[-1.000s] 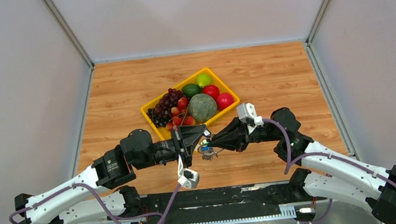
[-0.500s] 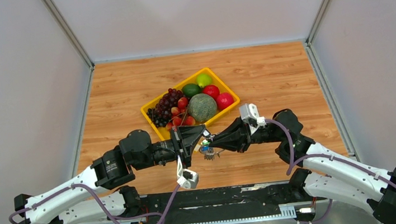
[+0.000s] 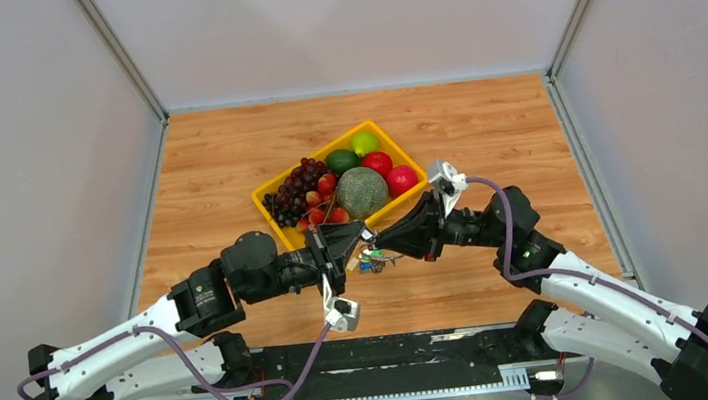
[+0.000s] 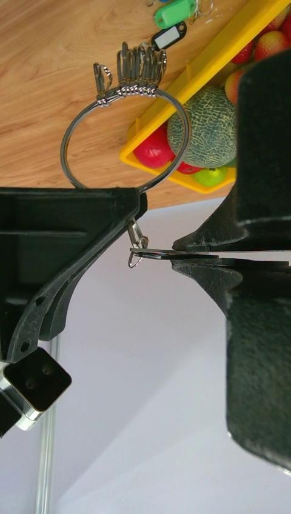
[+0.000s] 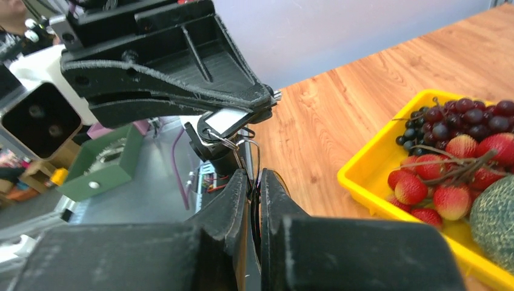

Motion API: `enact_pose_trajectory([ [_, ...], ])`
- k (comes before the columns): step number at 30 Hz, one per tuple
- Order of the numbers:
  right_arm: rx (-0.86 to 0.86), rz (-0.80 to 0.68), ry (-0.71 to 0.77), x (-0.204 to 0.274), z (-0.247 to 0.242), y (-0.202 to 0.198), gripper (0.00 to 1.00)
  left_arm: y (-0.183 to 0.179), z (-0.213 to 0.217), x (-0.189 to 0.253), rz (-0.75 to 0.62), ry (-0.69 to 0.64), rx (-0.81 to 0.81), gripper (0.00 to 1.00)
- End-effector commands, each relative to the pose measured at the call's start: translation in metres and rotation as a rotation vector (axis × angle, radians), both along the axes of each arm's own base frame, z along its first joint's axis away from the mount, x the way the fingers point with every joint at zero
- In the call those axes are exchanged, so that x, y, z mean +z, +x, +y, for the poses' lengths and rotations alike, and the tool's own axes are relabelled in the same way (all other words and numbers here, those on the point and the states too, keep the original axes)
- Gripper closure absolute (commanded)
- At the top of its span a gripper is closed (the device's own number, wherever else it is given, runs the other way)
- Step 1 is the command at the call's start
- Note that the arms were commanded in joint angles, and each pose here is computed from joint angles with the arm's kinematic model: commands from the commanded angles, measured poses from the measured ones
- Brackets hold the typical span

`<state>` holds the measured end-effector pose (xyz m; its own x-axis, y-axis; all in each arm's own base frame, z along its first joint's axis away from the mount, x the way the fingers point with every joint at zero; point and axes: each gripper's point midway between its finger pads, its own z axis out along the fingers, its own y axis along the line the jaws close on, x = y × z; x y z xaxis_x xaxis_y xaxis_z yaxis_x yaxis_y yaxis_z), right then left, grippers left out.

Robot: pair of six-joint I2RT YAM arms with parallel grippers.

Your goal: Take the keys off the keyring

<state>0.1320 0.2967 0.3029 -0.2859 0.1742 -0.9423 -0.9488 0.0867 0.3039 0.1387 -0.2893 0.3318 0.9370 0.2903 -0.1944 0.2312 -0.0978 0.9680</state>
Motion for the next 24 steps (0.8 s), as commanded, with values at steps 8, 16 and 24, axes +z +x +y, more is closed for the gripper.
enact_pose_trajectory([
  [8, -0.096, 0.409, -0.020, -0.011, -0.012, 0.036, 1.00, -0.003, -0.012, 0.006, -0.020, -0.055, -0.036, 1.00],
  [16, -0.151, 0.512, -0.020, -0.016, -0.013, 0.043, 1.00, -0.004, -0.016, -0.003, -0.003, -0.038, -0.049, 1.00],
  [24, -0.234, 0.537, -0.001, -0.012, -0.018, 0.055, 1.00, -0.017, -0.030, -0.021, 0.077, -0.010, -0.135, 1.00],
])
